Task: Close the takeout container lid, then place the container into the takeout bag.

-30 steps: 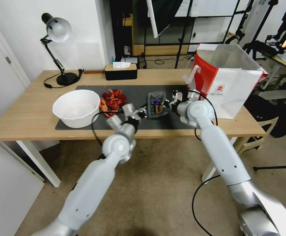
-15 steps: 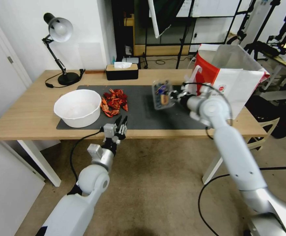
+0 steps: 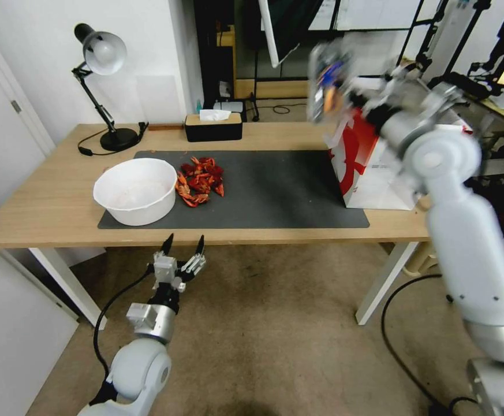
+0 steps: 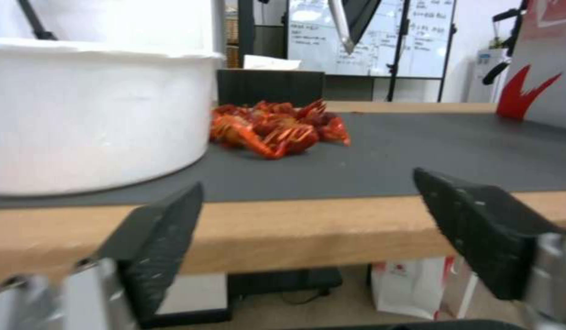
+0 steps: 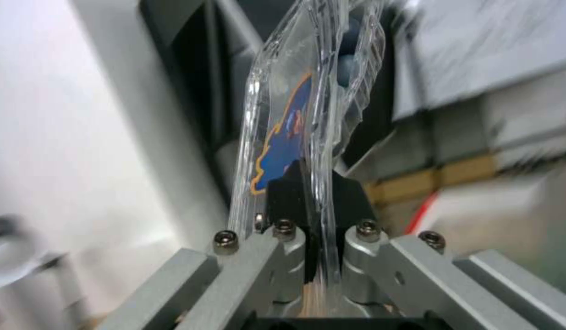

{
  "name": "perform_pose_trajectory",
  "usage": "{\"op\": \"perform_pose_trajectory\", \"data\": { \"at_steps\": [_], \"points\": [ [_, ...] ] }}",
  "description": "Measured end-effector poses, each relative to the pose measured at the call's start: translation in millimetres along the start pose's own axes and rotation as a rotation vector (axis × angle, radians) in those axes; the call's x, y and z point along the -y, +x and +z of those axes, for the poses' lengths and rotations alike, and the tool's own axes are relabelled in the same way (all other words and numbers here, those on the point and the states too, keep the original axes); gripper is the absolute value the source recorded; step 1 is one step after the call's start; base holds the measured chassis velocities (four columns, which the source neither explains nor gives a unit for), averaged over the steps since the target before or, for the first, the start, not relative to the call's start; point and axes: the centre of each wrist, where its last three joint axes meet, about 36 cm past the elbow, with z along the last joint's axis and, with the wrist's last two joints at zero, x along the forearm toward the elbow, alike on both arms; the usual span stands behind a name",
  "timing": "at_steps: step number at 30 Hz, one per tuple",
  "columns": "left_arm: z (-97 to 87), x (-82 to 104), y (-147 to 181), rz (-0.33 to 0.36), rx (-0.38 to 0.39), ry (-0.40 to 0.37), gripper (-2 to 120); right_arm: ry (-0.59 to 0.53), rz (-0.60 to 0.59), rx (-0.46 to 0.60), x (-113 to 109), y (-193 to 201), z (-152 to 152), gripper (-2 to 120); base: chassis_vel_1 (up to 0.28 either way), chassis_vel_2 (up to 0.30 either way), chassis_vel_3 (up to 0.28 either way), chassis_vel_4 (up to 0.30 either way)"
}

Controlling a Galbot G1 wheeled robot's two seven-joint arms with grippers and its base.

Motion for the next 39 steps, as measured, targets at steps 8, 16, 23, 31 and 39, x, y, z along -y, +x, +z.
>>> {"op": "perform_pose_trajectory", "data": {
  "at_steps": [8, 16, 23, 31, 39],
  "points": [
    [8.9, 1.2, 19, -0.013, -0.015, 0.01, 100, 0.181, 0.185, 0.079, 54, 1, -39, 0, 0.0, 0.0, 0.0, 0.0],
    [10.2, 1.4, 19, -0.019, -0.012, 0.013, 100, 0.179, 0.288, -0.015, 87, 5, 1, 0, 0.0, 0.0, 0.0, 0.0],
    [6.4, 1.7, 17, -0.021, -0.002, 0.011, 100, 0.153, 0.318, -0.082, 94, 8, 25, 20, 0.0, 0.0, 0.0, 0.0],
    [1.4, -1.8, 11, -0.022, 0.006, 0.002, 100, 0.174, 0.359, -0.114, 92, 10, 34, 53, 0.0, 0.0, 0.0, 0.0],
    [0.6, 1.9, 12, -0.024, 0.005, 0.014, 100, 0.189, 0.227, 0.006, 70, 17, 21, 83, 0.0, 0.0, 0.0, 0.0]
  ]
}}
